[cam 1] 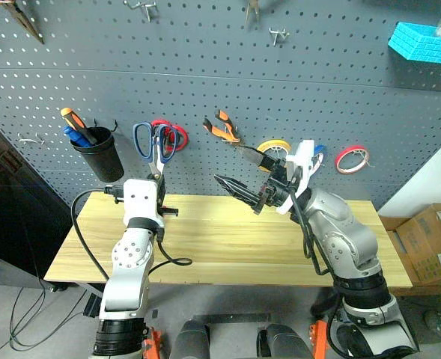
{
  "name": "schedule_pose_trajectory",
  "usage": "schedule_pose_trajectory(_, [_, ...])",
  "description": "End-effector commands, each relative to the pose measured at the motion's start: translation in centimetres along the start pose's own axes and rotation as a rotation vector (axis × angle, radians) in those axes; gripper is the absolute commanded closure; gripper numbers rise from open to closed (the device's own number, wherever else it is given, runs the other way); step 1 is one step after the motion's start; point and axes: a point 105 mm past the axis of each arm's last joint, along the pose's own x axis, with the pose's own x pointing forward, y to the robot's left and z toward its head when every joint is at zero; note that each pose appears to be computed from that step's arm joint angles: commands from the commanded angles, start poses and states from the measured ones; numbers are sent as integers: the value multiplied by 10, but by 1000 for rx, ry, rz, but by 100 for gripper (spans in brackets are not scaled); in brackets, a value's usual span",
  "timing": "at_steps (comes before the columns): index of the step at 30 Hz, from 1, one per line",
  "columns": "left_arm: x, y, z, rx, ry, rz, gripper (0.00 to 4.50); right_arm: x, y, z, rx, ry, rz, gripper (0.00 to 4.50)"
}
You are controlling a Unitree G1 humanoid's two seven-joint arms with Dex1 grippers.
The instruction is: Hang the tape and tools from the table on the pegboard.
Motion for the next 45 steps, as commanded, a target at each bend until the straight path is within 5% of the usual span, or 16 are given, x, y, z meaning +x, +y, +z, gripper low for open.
schedule_pose_trajectory(1, [7,2,17,-15,-68,-3,398,-2,2,14,-42,-45,-18,0])
schedule_pose_trajectory(22, [58,8,-2,-68,30,-58,398,-4,7,16,-72,-25,-17,0])
schedule_pose_trajectory(33, [47,5,-12,-63,72,-74,11,-7,12,11,-61,-5,-18,0])
schedule_pose_trajectory(45, [11,44,-71,70,399,-60,2,1,44,-52,-130,288,179,0])
